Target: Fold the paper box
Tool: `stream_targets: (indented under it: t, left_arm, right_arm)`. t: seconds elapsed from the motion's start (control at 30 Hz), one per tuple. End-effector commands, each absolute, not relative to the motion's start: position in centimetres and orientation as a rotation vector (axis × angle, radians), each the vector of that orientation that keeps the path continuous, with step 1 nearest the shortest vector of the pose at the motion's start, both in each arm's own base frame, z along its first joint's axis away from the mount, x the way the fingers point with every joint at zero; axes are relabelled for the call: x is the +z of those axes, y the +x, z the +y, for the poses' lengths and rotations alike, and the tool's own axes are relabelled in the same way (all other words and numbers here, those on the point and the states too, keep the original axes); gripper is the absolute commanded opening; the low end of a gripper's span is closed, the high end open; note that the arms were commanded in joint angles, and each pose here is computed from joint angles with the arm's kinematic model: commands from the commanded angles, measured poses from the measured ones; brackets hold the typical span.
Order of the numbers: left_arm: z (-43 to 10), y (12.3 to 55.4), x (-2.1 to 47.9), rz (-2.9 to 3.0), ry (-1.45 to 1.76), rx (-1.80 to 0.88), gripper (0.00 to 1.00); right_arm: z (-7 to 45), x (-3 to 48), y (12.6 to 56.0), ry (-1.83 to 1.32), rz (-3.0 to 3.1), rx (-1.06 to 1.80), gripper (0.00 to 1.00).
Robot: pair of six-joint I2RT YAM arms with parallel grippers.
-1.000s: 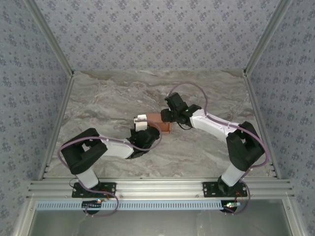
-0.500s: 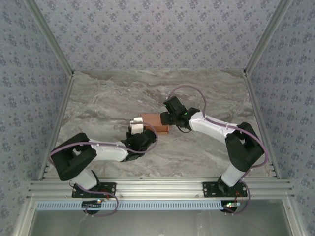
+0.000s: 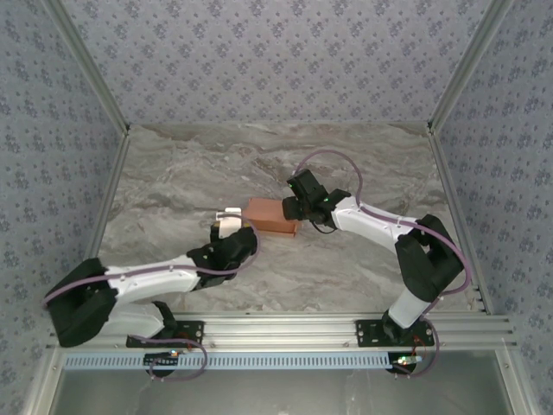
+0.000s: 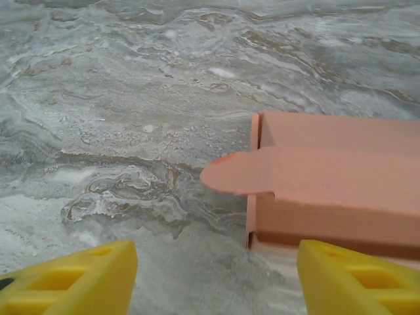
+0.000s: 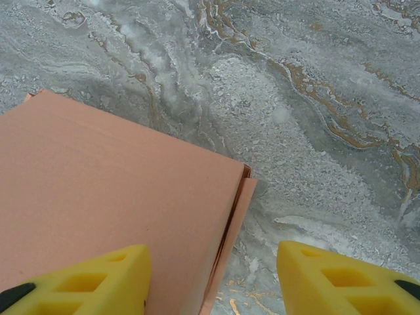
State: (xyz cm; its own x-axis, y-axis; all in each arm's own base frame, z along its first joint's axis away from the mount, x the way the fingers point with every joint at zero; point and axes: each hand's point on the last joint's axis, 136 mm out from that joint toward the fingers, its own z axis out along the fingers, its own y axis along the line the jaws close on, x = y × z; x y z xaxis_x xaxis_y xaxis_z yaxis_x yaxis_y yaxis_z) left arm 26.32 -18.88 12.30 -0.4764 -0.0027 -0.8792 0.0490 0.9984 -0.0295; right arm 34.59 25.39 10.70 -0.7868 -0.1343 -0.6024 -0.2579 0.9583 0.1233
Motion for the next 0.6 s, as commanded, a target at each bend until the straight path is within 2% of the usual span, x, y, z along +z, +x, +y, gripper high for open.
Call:
stream_targets:
  t: [0.0, 0.13, 0.3, 0.57]
  left_arm:
    - [-18.6, 24.5, 12.5, 2.126, 0.168, -0.102, 0.68]
    - [-18.3, 24.0, 15.1, 2.141, 0.210, -0.205, 0.71]
    - [-17.9, 25.5, 17.6, 2.196, 0.186, -0.322, 0.72]
    - [-18.0, 30.9, 16.7, 2.303, 0.128, -0.440, 0.77]
  right_arm:
    - [25.3, 11.7, 34.6, -0.294, 2.465, 0.236, 0.55]
    - [25.4, 11.8, 34.7, -0.309, 2.458, 0.233, 0.55]
    - [25.4, 11.7, 34.5, -0.318, 2.460, 0.230, 0.55]
    - [25.3, 11.5, 34.3, -0.323, 2.472, 0.227, 0.56]
